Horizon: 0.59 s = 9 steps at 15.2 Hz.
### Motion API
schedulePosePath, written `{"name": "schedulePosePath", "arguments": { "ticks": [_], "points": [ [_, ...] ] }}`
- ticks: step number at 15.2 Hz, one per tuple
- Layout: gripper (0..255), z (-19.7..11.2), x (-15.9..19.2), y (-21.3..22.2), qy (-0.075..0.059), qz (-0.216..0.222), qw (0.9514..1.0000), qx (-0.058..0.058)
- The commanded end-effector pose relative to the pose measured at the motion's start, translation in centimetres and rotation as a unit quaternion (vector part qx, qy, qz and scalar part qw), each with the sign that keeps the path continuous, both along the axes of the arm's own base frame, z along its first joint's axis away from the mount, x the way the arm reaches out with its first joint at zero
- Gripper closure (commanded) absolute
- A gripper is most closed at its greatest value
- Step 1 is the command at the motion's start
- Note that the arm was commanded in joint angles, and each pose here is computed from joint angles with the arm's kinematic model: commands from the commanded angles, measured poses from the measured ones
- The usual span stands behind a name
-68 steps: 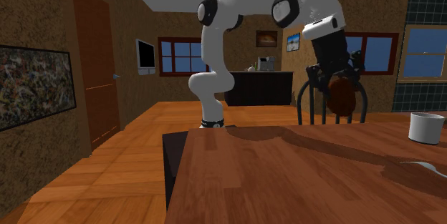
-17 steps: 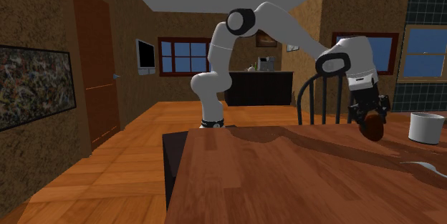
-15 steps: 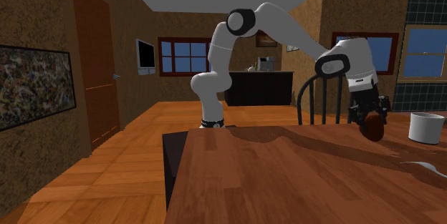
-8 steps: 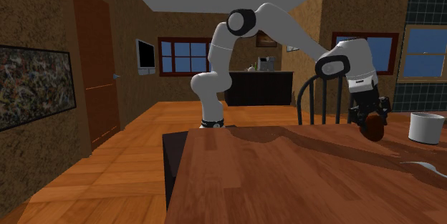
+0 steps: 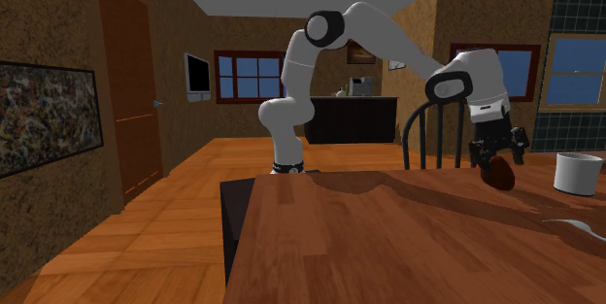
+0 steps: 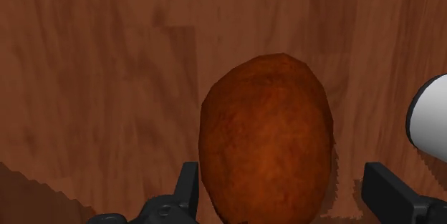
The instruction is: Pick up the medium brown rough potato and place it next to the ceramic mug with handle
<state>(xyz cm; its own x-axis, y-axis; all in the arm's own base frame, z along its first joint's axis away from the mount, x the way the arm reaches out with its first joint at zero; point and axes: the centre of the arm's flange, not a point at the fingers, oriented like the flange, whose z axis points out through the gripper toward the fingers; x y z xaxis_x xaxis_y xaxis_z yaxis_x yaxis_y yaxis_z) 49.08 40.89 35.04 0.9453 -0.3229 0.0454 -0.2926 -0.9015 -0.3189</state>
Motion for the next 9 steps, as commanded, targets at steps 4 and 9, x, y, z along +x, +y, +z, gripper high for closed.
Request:
{"name": "schedulePosePath", "arguments": {
  "ticks": [4,9],
  "points": [
    [0,3.17,-0.68,-0.84,0.0,0.0,1.0,0.0],
    [0,3.17,-0.67,-0.83,0.0,0.0,1.0,0.0]
  ]
}}
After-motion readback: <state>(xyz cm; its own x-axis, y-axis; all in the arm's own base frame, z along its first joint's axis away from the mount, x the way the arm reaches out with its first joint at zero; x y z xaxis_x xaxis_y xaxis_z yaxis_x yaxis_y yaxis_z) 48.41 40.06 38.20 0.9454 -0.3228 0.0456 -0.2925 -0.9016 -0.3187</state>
